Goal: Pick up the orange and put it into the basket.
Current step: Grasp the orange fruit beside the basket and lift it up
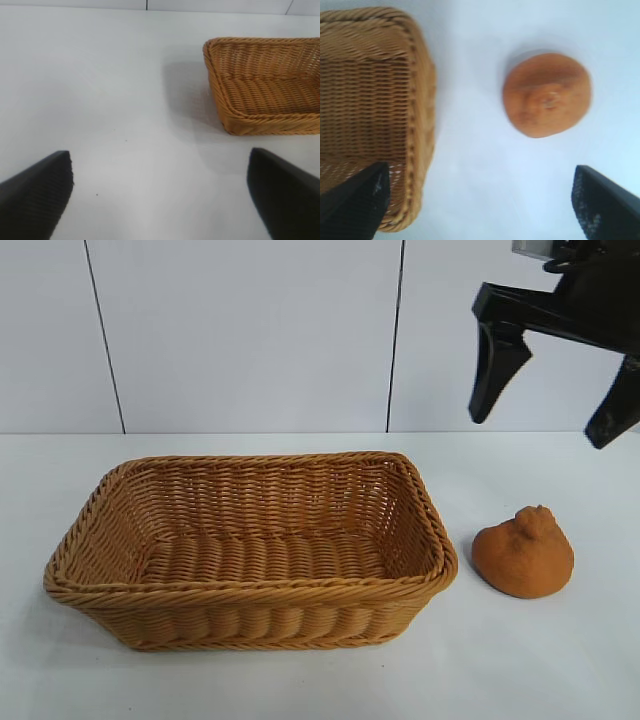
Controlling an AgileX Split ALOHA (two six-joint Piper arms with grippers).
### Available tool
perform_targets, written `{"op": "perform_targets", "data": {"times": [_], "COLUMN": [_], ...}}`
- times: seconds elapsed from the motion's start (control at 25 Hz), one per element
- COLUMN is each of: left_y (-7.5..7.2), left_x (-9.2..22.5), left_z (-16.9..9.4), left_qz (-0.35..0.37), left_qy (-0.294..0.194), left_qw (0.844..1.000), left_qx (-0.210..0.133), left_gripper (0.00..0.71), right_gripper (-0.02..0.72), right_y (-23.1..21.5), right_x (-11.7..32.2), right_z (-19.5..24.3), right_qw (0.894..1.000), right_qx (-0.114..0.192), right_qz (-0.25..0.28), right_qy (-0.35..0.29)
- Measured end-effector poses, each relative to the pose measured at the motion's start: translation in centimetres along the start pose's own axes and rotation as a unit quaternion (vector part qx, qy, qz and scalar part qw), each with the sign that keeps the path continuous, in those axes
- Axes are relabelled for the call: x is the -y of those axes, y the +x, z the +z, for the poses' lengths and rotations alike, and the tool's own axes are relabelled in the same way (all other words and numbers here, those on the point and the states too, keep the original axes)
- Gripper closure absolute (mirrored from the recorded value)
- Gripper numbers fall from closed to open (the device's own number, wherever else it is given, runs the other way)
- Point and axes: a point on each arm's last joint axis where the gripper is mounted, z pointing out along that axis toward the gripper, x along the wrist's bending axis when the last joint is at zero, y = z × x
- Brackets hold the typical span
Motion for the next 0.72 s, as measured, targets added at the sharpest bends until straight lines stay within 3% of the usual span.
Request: {"op": "perform_targets", "data": {"times": [0.16, 0.36, 0.72], "left_y": [0.0, 0.0, 0.0], "left_x": [0.0, 0.0, 0.0], "left_z": [0.0, 0.0, 0.0], "left_qz": [0.0, 0.0, 0.0], "left_qy": [0.0, 0.0, 0.0], "left_qw": [1.0, 1.0, 1.0], "left_qx": [0.0, 0.0, 0.0], "left_gripper": [0.037, 0.037, 0.037], "right_gripper": [0.027, 0.027, 0.027], "right_y": [-2.4, -2.8, -3.8], "right_x": [-0.3, -0.4, -1.2], "right_z": [-0.3, 0.4, 9.1], "right_qw": [0.999, 0.999, 0.994], "right_qx": [-0.005, -0.015, -0.013], "right_qz": [0.035, 0.04, 0.069], "right_qy": [0.003, 0.013, 0.086]}}
